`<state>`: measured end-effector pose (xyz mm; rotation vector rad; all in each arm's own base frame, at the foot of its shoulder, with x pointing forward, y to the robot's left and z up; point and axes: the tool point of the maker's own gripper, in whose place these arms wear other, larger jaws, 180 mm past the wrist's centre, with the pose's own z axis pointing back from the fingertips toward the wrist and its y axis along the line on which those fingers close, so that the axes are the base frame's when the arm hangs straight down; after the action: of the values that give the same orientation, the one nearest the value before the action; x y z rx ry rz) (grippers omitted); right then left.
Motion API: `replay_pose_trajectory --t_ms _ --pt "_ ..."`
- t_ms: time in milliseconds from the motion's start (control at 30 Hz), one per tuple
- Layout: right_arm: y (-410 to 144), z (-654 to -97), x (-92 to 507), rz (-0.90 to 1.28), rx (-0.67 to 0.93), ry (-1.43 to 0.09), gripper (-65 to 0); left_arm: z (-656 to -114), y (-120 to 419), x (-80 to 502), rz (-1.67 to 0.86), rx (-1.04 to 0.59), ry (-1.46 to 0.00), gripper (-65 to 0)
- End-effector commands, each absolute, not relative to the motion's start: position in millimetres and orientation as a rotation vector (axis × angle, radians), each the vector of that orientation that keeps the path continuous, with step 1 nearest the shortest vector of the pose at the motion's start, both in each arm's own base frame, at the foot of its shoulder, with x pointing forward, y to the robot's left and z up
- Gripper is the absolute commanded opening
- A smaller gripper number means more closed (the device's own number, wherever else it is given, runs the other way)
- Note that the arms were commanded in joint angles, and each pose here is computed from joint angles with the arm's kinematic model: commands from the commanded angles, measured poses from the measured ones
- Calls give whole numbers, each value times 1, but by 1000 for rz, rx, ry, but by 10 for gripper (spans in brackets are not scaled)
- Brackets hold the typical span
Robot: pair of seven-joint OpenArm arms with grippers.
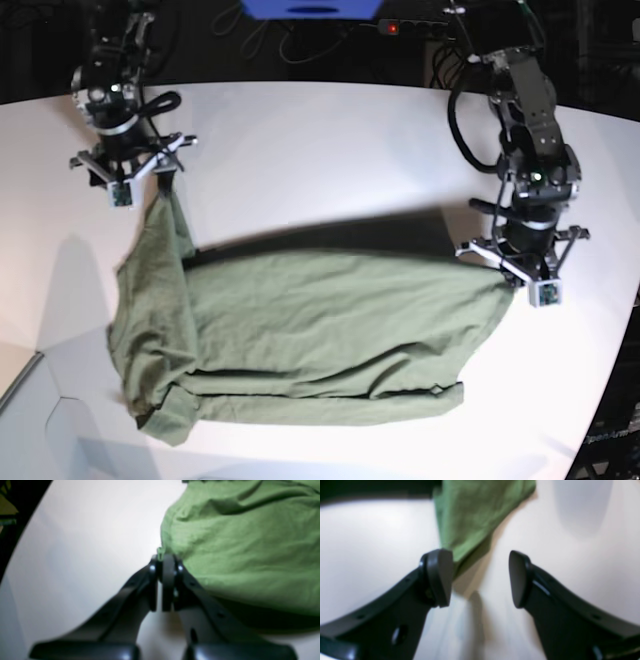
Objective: Layout the t-shirt on the table in an organized manner, then fold the t-shirt properly
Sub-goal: 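Pull both grippers outward to spread the shirt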
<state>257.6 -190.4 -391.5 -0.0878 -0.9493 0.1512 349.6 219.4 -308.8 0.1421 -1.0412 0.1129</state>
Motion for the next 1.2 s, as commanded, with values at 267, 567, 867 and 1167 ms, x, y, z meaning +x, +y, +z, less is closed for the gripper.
replay_pose_trajectory --t_ms 267,567,867,1167 --pt "-163 -398 247 133 33 -962 -291 -289 235 354 145 179 -1106 -646" --pt "-148 -415 253 134 78 -929 -363 -291 234 354 146 176 -1103 -646" --pt "-154 -400 284 136 61 -989 -650 -290 236 354 142 180 -1104 -646" --pt "-194 -279 325 264 -127 -1283 -650 -259 250 367 118 231 -1177 -646"
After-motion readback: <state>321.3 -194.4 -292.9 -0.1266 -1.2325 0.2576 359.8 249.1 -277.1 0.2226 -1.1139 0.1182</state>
